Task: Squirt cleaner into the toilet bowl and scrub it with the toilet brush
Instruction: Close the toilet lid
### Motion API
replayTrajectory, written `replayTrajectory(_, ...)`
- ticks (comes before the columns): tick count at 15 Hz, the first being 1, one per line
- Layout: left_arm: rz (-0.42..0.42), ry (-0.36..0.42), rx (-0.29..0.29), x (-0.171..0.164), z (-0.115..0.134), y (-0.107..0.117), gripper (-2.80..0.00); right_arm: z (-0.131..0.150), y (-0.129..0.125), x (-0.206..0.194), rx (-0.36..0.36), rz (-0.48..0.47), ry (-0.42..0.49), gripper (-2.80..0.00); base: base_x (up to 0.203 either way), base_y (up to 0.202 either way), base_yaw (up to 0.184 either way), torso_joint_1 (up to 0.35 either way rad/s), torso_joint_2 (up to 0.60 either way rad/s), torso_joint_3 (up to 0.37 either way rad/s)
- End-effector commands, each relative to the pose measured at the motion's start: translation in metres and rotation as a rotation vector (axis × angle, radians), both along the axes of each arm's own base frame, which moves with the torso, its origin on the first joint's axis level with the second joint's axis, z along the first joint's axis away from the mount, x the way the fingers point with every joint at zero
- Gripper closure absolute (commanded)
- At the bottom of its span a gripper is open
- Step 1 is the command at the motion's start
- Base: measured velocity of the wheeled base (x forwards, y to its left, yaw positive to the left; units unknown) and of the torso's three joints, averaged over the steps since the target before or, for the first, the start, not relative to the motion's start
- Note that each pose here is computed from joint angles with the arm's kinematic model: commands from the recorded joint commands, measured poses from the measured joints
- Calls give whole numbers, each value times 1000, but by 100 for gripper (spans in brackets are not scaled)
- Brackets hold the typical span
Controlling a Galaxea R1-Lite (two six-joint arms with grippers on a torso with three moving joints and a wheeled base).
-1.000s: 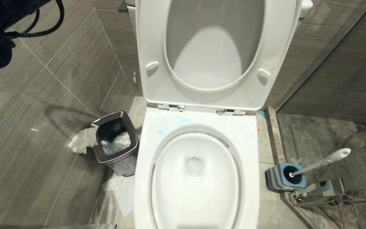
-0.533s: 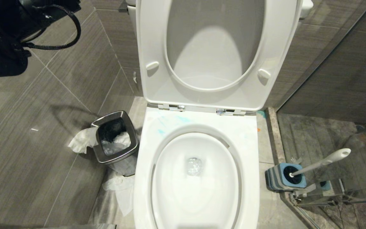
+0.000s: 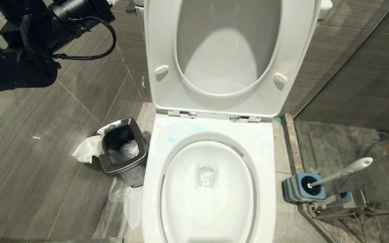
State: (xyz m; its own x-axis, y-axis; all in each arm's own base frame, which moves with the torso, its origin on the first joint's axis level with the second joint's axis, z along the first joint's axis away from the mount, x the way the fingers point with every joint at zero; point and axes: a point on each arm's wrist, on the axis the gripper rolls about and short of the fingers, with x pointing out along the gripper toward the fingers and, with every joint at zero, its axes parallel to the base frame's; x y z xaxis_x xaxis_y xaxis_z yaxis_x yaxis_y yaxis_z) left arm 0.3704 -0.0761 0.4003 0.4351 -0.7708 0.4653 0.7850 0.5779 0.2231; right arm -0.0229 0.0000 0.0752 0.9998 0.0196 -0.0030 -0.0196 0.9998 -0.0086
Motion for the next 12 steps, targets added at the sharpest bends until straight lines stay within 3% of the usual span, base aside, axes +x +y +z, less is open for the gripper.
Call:
replayTrajectory(1,-29,-2,1,-2,-1,-9,0,0,0,0,-1,1,0,0,0,0,0,0,0,0)
replayTrajectory(12,-85,-1,-2,6,-14,-37,0,0,0,0,-1,0,2,0,0,0,0,0,0,0)
